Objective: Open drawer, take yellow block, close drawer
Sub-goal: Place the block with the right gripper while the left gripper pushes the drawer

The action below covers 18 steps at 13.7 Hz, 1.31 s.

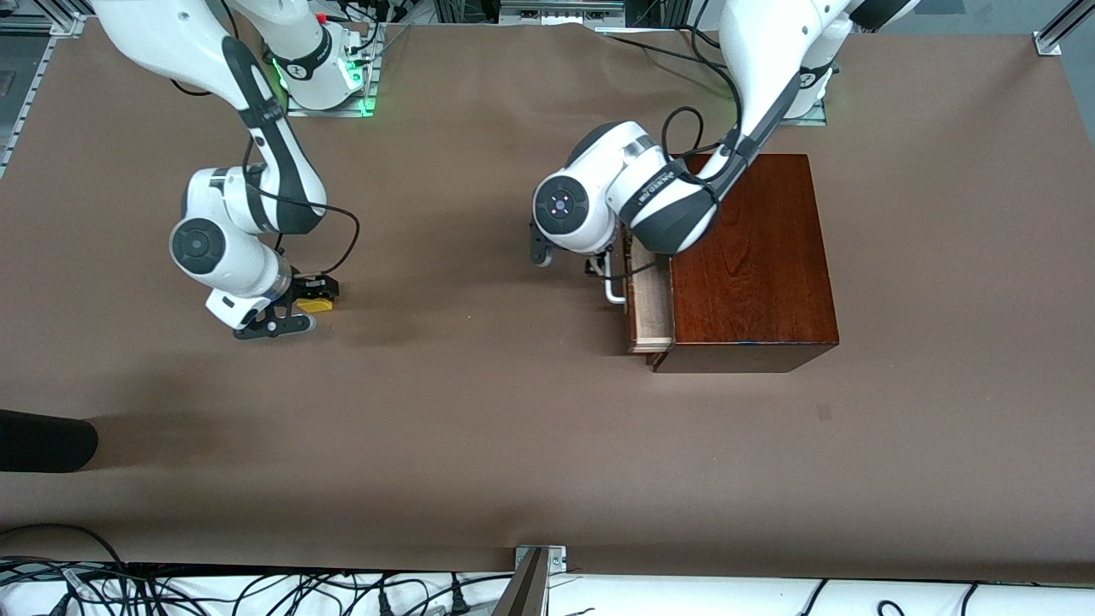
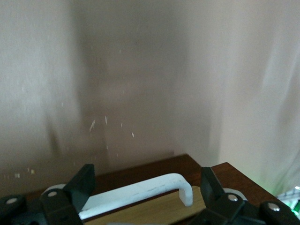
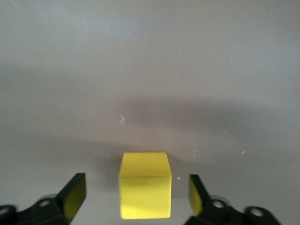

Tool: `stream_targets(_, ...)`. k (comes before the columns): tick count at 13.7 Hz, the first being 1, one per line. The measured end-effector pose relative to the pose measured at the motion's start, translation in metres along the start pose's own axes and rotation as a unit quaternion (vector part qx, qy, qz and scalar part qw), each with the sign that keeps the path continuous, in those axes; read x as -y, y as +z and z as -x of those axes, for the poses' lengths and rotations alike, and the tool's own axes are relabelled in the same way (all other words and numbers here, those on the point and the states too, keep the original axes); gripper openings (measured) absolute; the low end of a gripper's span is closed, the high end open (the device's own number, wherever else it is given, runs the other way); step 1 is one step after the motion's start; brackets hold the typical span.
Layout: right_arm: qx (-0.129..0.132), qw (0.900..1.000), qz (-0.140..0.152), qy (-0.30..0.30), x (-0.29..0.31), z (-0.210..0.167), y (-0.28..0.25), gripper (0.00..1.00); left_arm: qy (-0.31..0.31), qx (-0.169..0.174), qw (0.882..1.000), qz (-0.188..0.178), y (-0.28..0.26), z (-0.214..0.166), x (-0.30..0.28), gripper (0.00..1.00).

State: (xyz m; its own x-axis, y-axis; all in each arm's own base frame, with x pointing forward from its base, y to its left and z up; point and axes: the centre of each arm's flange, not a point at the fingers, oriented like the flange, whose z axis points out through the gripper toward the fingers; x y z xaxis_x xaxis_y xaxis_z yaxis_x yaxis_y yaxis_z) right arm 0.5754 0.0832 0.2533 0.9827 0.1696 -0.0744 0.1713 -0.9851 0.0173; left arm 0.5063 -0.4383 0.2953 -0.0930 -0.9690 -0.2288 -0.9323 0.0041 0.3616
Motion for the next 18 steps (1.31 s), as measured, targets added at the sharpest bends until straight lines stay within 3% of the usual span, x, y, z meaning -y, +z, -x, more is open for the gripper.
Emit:
stream_targets(4,-0.05,0.999,-0.013,-0.004,0.001,-0.022,-0.13,1.0,-0.032,0.004,0.999,0.025,0.001,0.042,0.023,1.0)
stream_targets(10,-0.055,0.998,-0.028,-0.012,-0.002,0.002,-0.319,1.0,-0.036,-0.006,0.999,0.03,-0.003,0.051,0.026,1.0)
stream_targets(12,-0.061,0.997,-0.034,-0.013,-0.005,0.026,-0.353,1.0,-0.04,-0.012,0.999,0.022,-0.012,0.053,0.026,1.0)
stream_targets(14,-0.065,0.997,-0.038,-0.014,-0.007,0.045,-0.369,1.0,-0.073,-0.038,0.997,-0.013,-0.059,0.068,0.025,1.0)
stream_targets(16,-0.063,0.997,-0.041,-0.014,-0.009,0.056,-0.37,1.0,-0.112,-0.074,0.989,-0.06,-0.135,0.105,0.01,1.0)
stream_targets(18,-0.061,0.997,-0.037,-0.014,-0.011,0.062,-0.369,1.0,-0.148,-0.083,0.983,-0.073,-0.187,0.161,-0.004,1.0)
